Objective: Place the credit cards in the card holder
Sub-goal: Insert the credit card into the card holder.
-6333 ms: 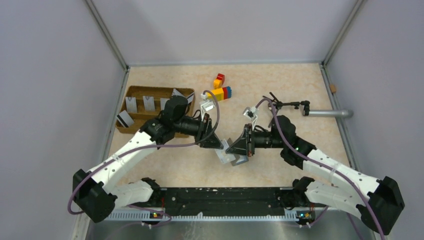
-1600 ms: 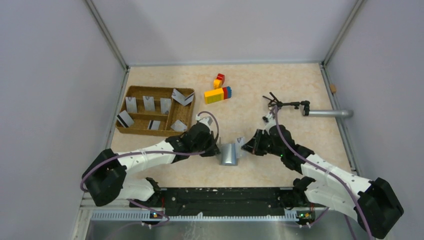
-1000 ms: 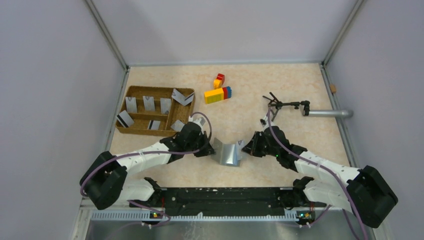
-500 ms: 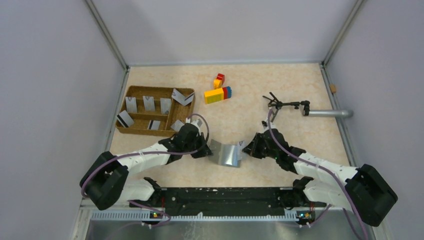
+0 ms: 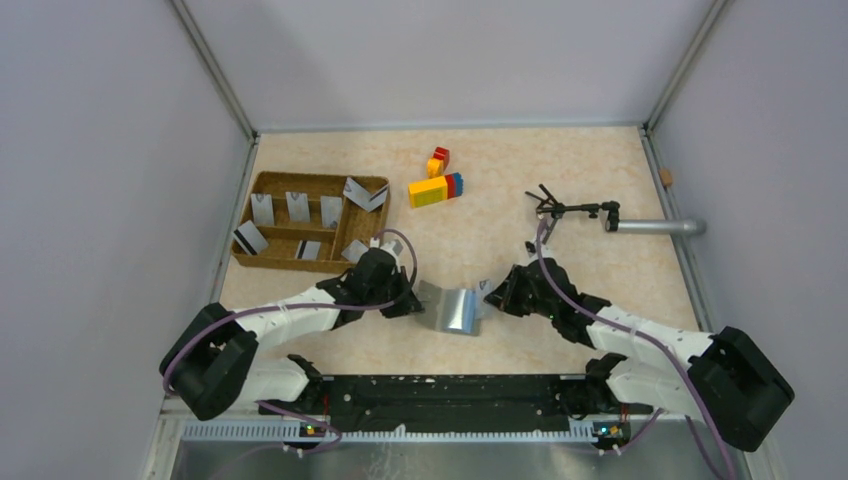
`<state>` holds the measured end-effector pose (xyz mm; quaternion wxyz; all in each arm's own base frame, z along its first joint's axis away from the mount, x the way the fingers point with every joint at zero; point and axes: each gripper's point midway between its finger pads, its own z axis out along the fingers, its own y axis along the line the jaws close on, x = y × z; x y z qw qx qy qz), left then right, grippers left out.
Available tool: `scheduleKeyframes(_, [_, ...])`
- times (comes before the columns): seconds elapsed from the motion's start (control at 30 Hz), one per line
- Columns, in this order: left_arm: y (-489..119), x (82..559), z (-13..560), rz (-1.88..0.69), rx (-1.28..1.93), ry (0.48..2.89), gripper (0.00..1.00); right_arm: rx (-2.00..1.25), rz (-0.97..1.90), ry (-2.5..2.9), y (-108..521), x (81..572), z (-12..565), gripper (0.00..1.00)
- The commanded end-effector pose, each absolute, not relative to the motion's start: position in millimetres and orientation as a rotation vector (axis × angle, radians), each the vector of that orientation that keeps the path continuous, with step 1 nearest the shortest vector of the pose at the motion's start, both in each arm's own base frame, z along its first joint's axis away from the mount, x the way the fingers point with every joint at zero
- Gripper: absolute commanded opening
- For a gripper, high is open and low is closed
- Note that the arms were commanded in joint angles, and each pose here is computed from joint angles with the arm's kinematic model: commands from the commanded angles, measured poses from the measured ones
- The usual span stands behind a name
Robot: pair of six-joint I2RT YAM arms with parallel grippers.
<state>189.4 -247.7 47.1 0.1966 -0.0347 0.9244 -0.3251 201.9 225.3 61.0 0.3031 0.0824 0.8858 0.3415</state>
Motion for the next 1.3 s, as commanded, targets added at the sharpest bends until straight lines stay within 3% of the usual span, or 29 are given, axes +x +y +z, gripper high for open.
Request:
scheduleKeyframes(0.0, [-249, 188, 44, -0.931, -0.066, 2.582, 0.0, 0.189, 0.998, 2.308, 241, 202, 70, 0.0])
scheduleKeyframes(0.63, [-260, 185, 36, -1.01, -0.038, 2.588, 0.0, 0.147, 0.981, 2.37, 256, 201, 49, 0.0])
scheduleKeyframes(0.7, [-260, 186, 39, -1.012, -0.031, 2.573, 0.06, 0.148, 0.964, 2.373, 254, 202, 49, 0.0])
scheduleKeyframes(0.87, [-263, 188, 50, -1.035, 0.002, 2.537, 0.32, 0.147, 0.938, 2.379, 251, 202, 47, 0.0])
scheduleKeyframes(1.27, [-265, 196, 85, -1.097, -0.001, 2.394, 0.59, 0.145, 0.925, 2.384, 250, 203, 46, 0.0])
